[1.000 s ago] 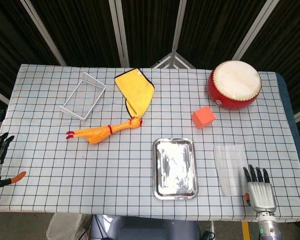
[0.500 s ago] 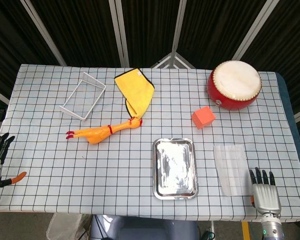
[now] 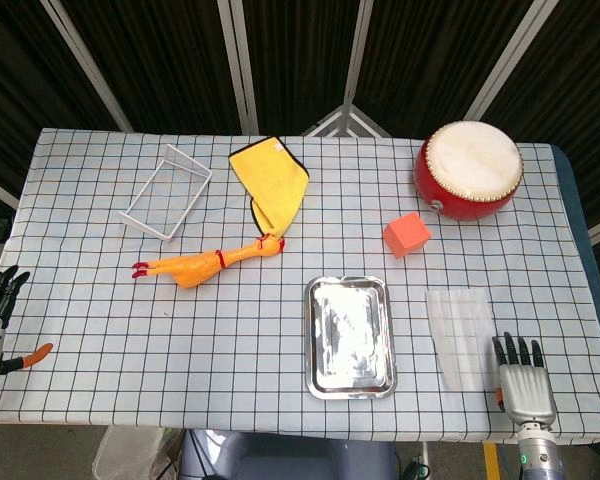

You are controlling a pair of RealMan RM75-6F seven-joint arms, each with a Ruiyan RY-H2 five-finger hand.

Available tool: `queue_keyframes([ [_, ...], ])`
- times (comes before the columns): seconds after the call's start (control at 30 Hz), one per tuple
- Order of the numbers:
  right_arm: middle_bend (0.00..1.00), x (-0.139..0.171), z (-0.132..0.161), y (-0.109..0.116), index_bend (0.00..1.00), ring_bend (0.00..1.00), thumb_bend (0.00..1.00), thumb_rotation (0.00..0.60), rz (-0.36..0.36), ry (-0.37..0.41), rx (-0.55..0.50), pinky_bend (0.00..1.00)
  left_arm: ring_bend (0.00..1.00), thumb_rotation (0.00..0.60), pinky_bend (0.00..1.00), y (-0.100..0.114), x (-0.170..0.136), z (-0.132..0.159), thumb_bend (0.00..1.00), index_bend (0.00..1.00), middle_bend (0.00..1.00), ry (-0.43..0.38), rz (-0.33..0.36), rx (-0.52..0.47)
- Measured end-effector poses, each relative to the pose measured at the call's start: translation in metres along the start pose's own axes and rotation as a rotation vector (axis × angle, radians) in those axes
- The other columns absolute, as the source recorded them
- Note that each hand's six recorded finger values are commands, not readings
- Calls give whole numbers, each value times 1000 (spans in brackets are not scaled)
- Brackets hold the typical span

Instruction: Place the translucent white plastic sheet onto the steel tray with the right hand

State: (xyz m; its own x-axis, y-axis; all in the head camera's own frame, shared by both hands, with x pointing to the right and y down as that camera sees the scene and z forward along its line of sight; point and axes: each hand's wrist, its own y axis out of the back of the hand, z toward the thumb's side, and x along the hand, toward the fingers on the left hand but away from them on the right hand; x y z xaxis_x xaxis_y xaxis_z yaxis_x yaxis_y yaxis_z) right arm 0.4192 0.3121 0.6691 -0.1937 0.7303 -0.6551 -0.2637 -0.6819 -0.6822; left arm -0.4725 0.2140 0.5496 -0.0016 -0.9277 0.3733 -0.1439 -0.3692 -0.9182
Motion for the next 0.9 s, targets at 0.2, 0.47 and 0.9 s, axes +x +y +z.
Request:
queue_keyframes([
  [0.2, 0, 0, 0, -2, 0, 0, 405, 600, 8, -4, 1, 0, 0, 600, 0, 1, 0, 0, 0, 0, 0, 0, 3, -3],
  [0.47, 0, 5, 3, 0, 0, 0, 404, 600, 4, 4, 4, 0, 0, 600, 0, 1, -1, 0, 0, 0, 0, -4, 4, -1],
  [0.9, 0, -1, 6, 0, 0, 0, 404, 600, 0, 9, -14, 0, 0, 600, 0, 1, 0, 0, 0, 0, 0, 1, 4, -2],
])
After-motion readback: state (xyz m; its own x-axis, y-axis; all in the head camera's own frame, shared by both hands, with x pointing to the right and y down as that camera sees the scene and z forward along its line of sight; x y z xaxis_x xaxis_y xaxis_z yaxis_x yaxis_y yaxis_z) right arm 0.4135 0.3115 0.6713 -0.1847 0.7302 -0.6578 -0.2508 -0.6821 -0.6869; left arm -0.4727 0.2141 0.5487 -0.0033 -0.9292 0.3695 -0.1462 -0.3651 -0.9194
